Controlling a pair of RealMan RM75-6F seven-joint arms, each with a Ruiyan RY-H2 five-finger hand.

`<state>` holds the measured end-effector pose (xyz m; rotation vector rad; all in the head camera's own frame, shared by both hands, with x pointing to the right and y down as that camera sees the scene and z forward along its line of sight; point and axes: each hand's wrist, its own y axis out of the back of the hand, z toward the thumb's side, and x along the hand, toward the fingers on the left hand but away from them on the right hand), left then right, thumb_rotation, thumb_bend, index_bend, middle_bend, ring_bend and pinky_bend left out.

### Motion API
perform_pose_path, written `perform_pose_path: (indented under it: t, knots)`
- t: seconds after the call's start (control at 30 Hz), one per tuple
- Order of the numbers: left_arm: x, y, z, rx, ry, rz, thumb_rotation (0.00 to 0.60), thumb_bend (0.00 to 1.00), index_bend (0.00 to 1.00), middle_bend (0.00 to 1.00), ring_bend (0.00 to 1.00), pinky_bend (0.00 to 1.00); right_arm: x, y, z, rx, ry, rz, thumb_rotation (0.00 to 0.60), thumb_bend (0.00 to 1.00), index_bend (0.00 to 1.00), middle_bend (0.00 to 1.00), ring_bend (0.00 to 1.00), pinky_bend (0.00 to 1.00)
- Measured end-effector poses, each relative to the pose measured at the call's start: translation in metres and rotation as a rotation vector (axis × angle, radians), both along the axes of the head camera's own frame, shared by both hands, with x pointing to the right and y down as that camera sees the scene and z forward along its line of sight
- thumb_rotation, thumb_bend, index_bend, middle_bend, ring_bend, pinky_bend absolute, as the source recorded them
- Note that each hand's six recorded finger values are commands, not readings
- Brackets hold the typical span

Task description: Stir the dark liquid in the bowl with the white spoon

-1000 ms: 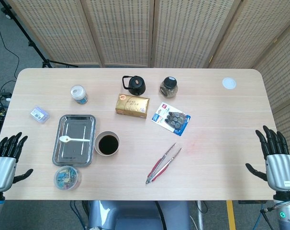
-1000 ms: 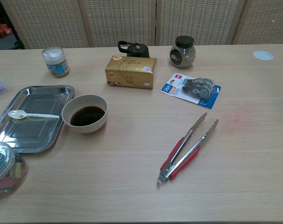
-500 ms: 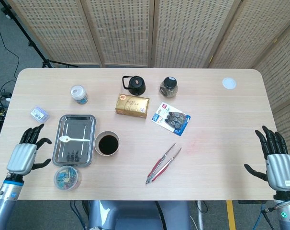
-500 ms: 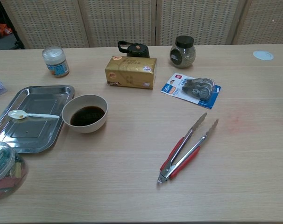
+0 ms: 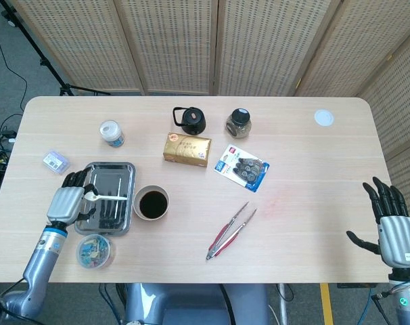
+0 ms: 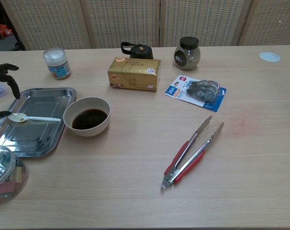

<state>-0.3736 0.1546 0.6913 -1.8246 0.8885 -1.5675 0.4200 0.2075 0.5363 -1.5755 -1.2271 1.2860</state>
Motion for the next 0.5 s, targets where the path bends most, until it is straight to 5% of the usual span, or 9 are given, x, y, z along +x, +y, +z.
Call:
perform_pose_path:
  t: [0.5]
  knots:
    - [0.029,-0.009,0.029,-0.055,0.01,-0.01,0.6,0.37,0.49,0.0,0.0,0.0,0.001,0.0,-0.001,-0.005,-0.017,0.004,0.6,0.0,0.0,0.0,0.0,0.0]
